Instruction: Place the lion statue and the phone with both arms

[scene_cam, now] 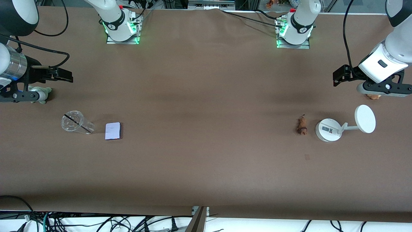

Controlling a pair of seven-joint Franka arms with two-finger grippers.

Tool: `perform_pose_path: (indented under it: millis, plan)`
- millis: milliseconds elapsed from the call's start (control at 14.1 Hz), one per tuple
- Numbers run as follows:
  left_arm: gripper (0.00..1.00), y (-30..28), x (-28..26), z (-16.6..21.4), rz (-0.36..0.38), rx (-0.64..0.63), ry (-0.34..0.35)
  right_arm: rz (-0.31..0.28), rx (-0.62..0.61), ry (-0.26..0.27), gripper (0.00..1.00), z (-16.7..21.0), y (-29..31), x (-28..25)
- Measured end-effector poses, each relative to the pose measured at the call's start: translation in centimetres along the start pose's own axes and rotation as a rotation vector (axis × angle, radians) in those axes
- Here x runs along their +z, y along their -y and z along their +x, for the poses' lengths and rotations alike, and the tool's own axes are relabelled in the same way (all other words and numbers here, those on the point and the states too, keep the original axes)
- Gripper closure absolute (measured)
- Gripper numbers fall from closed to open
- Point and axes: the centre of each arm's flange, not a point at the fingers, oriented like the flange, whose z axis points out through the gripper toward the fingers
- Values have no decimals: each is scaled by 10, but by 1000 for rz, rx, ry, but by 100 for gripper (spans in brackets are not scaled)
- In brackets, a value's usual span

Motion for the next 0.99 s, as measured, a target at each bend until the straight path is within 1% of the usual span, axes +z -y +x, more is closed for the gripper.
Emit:
perform_pose_path:
  millis: [142,354,991]
  plan:
    - [0,0,0,0,0,0,0,9,5,-22,0,-12,-6,4]
    - [0,0,0,0,0,0,0,17,12,-30,0,-23,-12,3]
    - [0,-3,0,-1,0,5,6,18,16,-32,0,-23,-14,5]
